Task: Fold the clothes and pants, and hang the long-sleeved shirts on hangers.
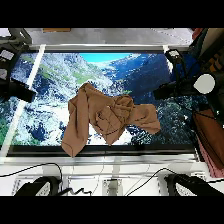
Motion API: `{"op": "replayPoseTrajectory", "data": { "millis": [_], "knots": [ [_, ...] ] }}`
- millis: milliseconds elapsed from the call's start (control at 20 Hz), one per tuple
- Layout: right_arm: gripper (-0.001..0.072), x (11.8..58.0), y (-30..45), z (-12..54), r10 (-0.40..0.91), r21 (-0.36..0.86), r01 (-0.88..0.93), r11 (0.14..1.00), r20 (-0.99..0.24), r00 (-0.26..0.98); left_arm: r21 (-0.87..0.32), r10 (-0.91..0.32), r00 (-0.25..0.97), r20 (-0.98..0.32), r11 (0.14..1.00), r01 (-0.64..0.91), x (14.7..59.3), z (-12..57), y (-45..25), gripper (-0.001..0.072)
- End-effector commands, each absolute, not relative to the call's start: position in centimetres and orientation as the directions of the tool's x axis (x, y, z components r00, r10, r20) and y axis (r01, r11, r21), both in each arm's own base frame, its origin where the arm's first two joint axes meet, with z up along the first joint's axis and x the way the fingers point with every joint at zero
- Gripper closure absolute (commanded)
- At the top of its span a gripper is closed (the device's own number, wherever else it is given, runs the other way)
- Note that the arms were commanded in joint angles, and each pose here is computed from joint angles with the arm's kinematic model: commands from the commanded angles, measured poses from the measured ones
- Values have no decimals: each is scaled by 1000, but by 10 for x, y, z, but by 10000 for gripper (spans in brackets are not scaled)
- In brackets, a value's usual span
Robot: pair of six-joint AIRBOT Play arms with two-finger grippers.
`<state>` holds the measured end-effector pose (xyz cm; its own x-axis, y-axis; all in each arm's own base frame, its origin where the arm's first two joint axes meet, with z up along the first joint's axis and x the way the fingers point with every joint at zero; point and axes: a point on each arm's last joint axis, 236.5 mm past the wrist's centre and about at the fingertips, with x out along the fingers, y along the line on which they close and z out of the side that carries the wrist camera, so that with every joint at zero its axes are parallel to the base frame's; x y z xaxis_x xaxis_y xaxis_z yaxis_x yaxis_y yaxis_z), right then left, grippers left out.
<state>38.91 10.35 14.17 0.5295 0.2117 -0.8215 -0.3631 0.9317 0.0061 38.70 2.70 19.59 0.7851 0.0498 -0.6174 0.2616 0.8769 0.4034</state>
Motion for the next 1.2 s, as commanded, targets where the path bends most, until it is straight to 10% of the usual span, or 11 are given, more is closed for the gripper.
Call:
{"op": "replayPoseTrajectory", "data": {
  "millis": [0, 200, 450, 850, 1050, 1150],
  "knots": [
    [674, 389, 104, 142, 212, 7, -364, 932, -821, 530, 404, 51, 785, -618, 877, 261, 387, 196, 27, 694],
    [674, 389, 105, 142, 215, 10, -364, 931, -821, 530, 402, 40, 820, -571, 885, 237, 398, 205, 25, 693],
    [674, 381, 125, 141, 299, 109, -378, 919, -819, 490, 107, -104, 737, -667, 966, 233, 379, 180, -9, 693],
    [674, 275, 167, 62, 460, 432, -316, 845, -888, 18, -170, -281, 611, -740, 957, 234, 353, 113, -50, 693],
    [671, 261, 230, 22, 608, 591, -218, 776, -793, 14, -246, -319, 608, -728, 948, 202, 342, 82, -60, 693],
    [484, 271, 259, 18, 647, 613, -238, 754, -756, 100, -251, -318, 594, -739, 948, 195, 336, 71, -60, 692]
  ]
}}
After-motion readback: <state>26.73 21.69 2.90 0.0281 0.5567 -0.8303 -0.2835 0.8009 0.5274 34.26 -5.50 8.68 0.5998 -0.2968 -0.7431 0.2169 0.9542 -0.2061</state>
